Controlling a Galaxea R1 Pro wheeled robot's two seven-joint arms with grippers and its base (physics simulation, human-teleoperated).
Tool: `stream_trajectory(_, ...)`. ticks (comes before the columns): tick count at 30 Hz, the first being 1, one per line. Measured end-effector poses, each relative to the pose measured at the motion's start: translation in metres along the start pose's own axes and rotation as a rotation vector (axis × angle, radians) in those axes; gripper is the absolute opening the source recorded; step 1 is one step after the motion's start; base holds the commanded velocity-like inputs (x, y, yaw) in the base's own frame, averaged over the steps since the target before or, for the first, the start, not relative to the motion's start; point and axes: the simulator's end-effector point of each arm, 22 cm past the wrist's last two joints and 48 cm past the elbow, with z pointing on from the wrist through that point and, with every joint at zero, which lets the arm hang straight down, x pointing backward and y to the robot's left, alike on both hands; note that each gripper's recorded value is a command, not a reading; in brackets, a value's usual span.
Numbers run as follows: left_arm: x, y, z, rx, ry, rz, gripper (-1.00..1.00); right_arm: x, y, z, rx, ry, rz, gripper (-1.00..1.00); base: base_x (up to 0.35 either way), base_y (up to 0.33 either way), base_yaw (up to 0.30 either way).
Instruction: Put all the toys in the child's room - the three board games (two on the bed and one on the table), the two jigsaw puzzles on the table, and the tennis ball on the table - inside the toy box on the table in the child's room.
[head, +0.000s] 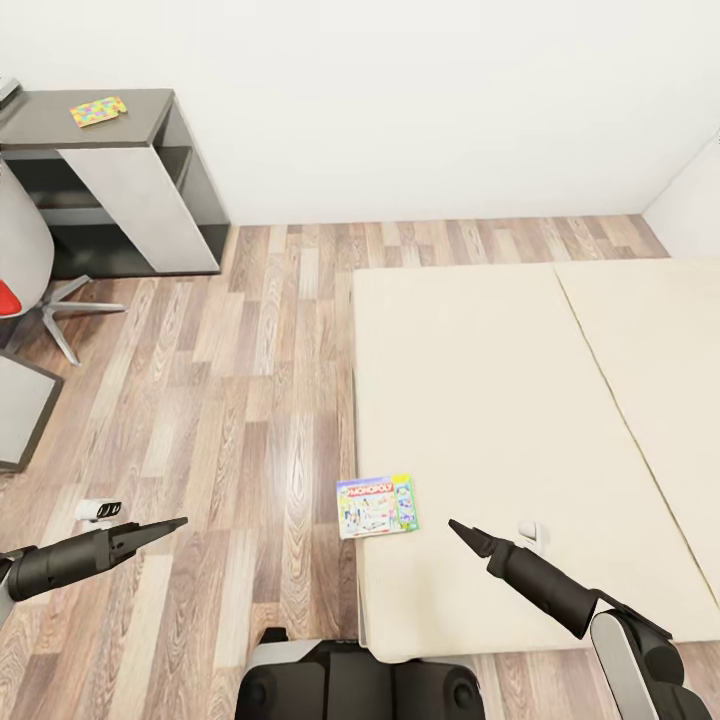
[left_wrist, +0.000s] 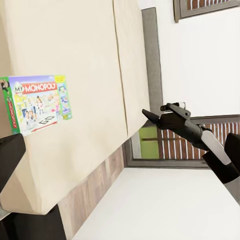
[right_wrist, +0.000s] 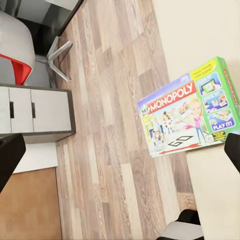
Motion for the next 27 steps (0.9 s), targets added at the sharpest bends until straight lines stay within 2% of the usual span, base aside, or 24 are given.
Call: stream_trajectory(27,-0.011,-0.017,-0.004,0.012,-0.016,0.037,1.00,-0.013,0.016,-0.005,-0.021,-0.026,-0.028,1.00,0.000,0.000,0.000)
